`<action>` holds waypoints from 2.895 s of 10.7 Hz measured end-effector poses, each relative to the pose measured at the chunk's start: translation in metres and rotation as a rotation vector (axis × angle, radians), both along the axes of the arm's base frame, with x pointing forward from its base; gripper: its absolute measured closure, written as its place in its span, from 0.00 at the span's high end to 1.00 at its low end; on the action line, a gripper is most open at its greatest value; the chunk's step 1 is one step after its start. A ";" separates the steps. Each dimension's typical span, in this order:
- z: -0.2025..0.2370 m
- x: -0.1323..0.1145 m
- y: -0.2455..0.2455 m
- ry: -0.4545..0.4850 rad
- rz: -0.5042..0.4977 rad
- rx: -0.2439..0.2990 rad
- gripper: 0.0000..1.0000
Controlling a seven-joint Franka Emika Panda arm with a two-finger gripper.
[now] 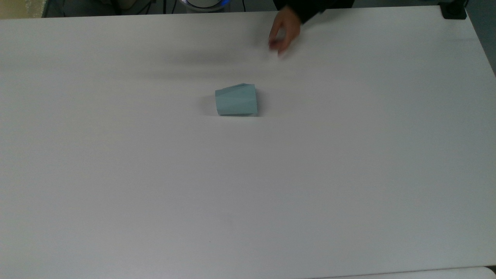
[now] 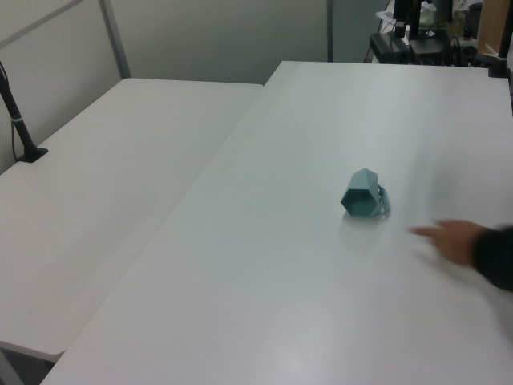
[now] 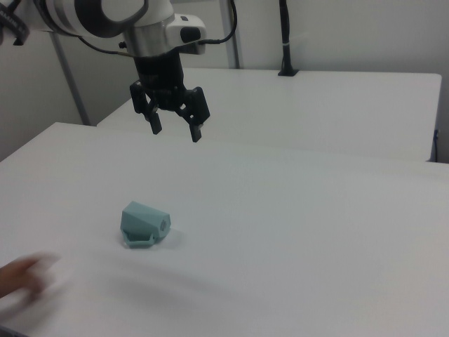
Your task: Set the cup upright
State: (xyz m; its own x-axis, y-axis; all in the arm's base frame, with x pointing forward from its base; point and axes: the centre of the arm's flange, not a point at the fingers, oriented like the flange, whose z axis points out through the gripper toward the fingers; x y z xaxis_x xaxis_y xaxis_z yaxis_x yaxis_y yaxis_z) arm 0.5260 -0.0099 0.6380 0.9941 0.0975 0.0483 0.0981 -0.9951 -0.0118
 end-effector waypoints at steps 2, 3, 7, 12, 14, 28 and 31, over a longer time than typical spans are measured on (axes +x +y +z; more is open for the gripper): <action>-0.001 -0.001 -0.003 0.011 -0.001 -0.029 1.00; -0.001 -0.003 -0.009 0.023 -0.005 -0.058 1.00; 0.006 -0.009 -0.031 0.016 0.009 -0.066 1.00; 0.007 -0.011 -0.030 0.012 -0.006 0.013 1.00; 0.007 -0.010 -0.018 0.014 -0.036 0.016 1.00; -0.144 -0.026 0.291 0.034 0.127 -0.546 1.00; -0.186 -0.039 0.339 -0.020 0.139 -0.655 1.00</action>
State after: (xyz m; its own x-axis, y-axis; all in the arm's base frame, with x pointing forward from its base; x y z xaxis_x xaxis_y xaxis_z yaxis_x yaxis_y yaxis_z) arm 0.4874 0.3291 0.4517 0.9697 0.2399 -0.0462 0.2198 -0.7739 0.5940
